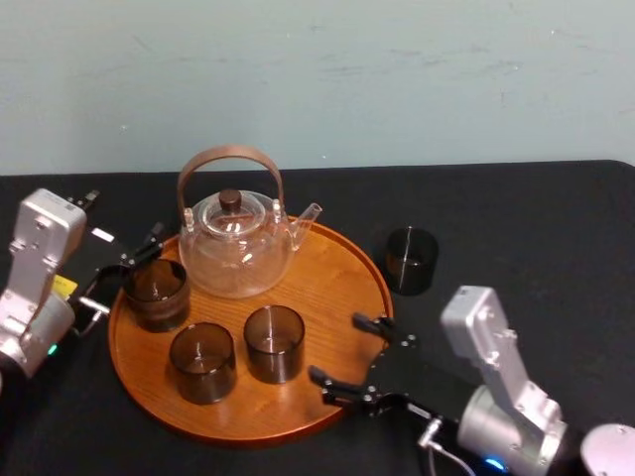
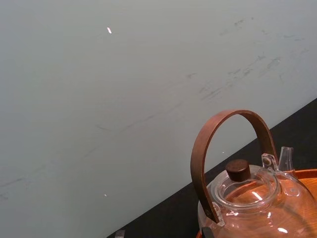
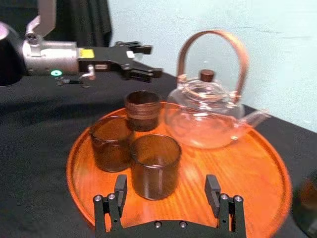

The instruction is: Pick up the glass from the table and place it on the tray.

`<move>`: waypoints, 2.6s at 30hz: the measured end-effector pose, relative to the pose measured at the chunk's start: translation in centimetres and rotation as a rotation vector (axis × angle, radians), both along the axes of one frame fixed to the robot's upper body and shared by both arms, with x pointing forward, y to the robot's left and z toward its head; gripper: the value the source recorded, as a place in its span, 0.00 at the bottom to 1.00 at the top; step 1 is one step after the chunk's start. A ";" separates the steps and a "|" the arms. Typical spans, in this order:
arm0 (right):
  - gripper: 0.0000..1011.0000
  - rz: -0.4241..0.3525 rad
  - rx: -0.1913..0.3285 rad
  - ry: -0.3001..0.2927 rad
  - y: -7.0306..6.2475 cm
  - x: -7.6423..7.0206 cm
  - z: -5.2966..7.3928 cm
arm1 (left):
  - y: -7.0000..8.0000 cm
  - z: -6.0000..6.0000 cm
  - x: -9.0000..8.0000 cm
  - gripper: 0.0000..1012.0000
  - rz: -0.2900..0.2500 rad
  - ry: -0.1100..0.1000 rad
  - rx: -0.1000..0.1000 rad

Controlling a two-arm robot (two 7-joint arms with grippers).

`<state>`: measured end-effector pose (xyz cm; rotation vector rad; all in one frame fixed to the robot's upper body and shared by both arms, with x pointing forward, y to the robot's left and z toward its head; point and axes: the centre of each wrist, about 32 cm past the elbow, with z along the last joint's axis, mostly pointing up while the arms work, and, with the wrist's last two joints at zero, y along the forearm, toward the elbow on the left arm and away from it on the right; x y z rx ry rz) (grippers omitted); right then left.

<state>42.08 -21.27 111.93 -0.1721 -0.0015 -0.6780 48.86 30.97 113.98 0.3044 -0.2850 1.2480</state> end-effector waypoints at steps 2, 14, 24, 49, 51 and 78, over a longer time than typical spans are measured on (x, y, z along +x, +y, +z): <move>0.99 -0.018 0.005 -0.003 -0.3 -0.3 0.0 | 0.0 0.0 0.0 0.99 0.000 0.000 0.000; 0.99 -0.169 0.032 -0.017 -2.8 -1.9 -0.5 | 0.0 0.0 0.0 0.99 0.000 0.000 0.000; 0.99 -0.270 0.029 -0.014 -4.4 -2.0 -1.0 | 0.0 0.0 0.0 0.99 0.000 0.000 0.000; 0.99 -0.313 0.011 0.025 -6.6 4.4 -1.4 | 0.0 0.0 0.0 0.99 0.000 0.000 0.000; 0.99 -0.313 0.009 0.030 -6.6 4.8 -1.5 | 0.0 0.0 0.0 0.99 0.000 0.000 0.000; 0.99 -0.316 -0.011 0.057 -7.3 9.3 -1.5 | 0.0 0.0 0.0 0.99 0.000 0.000 0.000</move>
